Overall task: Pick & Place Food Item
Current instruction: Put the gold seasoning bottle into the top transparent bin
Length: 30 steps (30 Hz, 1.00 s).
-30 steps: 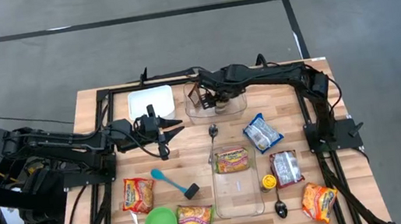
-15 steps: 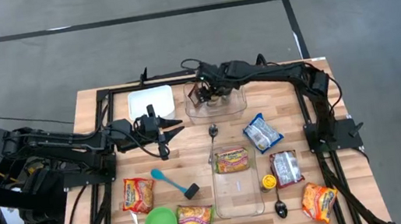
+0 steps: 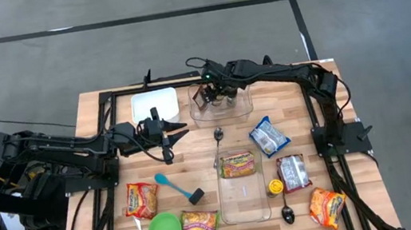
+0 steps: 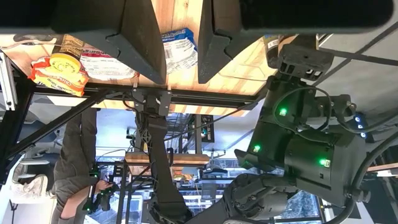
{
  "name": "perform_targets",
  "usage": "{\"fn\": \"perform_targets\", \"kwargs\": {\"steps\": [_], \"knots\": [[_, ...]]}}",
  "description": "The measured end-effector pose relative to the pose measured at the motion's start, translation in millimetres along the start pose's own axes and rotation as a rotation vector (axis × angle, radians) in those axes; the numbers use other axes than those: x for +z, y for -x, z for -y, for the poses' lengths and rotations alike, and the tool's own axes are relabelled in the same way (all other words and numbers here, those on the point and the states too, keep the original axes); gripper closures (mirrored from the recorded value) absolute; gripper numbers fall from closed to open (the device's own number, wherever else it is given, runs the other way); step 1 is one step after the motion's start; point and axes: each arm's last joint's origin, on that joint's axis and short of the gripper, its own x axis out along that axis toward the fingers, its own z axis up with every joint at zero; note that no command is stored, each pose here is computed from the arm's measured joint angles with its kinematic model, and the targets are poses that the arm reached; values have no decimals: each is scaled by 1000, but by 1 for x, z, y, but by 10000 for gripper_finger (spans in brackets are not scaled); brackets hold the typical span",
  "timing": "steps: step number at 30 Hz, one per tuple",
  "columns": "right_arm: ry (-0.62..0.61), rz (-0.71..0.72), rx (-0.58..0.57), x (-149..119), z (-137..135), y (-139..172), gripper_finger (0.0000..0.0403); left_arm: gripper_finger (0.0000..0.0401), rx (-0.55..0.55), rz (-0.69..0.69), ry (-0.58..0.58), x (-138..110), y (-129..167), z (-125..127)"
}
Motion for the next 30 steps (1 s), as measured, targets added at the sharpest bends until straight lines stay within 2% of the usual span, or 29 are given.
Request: {"fn": "perform_targets", "kwargs": {"steps": [8, 13, 24, 30], "knots": [[67, 4, 1, 0, 0, 0, 121, 313, 1, 0, 0, 0, 0, 0], [171, 15, 7, 1, -1, -1, 121, 313, 0, 0, 0, 0, 0, 0], [498, 12, 38, -1, -5, 0, 121, 313, 0, 0, 0, 0, 0, 0], [546, 2, 61, -1, -6, -4, 121, 313, 0, 0, 0, 0, 0, 0]]}}
